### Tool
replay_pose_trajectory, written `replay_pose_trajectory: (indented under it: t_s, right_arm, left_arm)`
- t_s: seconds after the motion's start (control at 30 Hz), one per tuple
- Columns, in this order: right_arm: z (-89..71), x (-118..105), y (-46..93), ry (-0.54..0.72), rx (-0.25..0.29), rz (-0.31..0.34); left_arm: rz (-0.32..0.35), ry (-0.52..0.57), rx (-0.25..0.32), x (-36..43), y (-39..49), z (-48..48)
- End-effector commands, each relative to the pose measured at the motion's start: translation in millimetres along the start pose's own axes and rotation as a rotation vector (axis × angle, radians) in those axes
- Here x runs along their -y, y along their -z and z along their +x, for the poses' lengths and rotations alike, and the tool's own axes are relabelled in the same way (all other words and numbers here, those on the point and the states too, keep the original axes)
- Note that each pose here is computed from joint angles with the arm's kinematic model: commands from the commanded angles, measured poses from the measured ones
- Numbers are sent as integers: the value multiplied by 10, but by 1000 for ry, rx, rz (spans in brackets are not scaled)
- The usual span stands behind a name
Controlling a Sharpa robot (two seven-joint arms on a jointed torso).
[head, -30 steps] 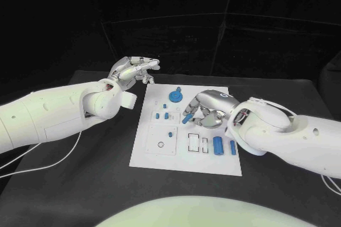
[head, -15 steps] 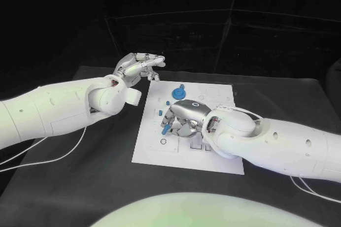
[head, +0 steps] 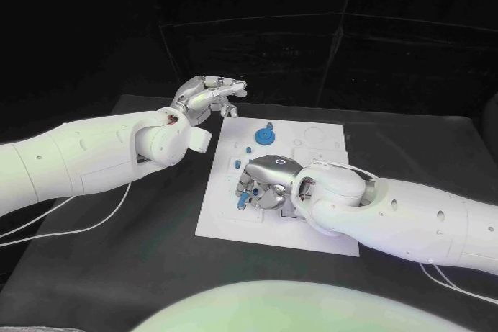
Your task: Assemble the parts on the task board
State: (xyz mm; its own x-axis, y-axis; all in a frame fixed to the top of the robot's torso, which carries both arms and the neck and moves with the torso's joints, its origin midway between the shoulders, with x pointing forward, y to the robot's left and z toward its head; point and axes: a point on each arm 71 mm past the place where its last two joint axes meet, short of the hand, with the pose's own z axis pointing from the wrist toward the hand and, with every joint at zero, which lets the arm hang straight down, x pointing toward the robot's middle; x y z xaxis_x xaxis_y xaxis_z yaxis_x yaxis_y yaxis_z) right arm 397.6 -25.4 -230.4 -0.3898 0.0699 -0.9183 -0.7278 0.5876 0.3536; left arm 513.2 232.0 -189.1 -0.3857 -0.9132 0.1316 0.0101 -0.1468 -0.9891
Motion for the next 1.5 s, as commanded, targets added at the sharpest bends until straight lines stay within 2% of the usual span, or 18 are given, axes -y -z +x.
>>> replay_pose_trajectory:
  t_s: [0.03, 0.3, 0.7, 1.03, 1.23, 1.5]
  right_arm:
    - [26, -23, -12, 27, -35, -13]
    - [47, -17, -32, 43, -49, -4]
    - [40, -89, -76, 153, 0, -20]
    - [160, -150, -81, 169, -38, -40]
    - [142, -138, -79, 157, 5, -33]
    - [75, -134, -60, 129, 103, -33]
  left_arm:
    - [4, 9, -12, 11, -7, 17]
    - [3, 10, -13, 9, -9, 19]
    - [2, 11, -15, 11, -4, 20]
    - [2, 11, -15, 12, -2, 18]
    - [1, 11, -14, 12, -2, 15]
    - [-1, 11, -14, 10, -2, 13]
